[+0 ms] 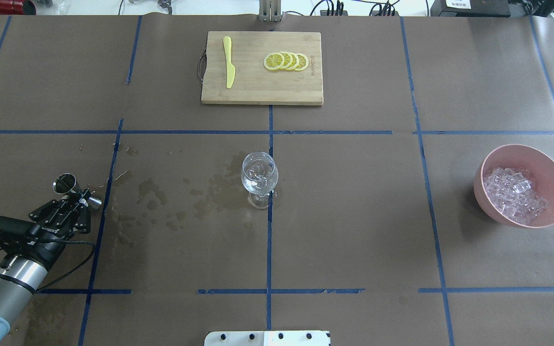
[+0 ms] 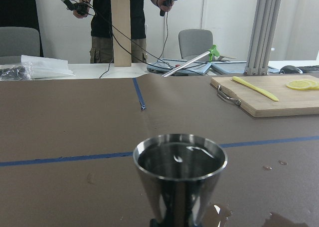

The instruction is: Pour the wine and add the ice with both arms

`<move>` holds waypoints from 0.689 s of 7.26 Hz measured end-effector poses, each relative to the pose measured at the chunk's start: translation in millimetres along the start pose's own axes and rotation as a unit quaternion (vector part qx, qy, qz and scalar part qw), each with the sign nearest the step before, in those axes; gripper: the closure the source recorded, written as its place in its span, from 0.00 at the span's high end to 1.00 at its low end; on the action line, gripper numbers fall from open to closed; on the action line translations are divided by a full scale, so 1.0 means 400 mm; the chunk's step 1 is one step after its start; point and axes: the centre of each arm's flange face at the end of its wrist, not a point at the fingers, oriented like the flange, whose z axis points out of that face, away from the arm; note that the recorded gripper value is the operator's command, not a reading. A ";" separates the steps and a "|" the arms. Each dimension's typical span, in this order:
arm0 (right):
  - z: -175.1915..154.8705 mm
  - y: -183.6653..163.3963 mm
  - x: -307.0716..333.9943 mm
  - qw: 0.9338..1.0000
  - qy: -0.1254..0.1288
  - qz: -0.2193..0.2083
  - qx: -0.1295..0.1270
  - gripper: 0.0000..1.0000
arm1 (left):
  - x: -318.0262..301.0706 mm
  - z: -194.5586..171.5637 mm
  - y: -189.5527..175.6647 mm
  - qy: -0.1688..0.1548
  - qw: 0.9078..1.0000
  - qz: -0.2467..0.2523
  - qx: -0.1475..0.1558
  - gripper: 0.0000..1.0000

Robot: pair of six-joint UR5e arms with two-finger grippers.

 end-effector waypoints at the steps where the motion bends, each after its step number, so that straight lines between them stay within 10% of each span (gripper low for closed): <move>1: 0.000 0.000 0.000 1.000 0.000 0.000 0.000 1.00 | 0.000 -0.003 -0.006 0.002 1.000 0.013 0.002 0.00; 5: 0.001 0.002 0.002 1.000 0.000 0.001 -0.001 1.00 | 0.074 -0.042 -0.125 0.060 0.994 0.082 0.050 0.00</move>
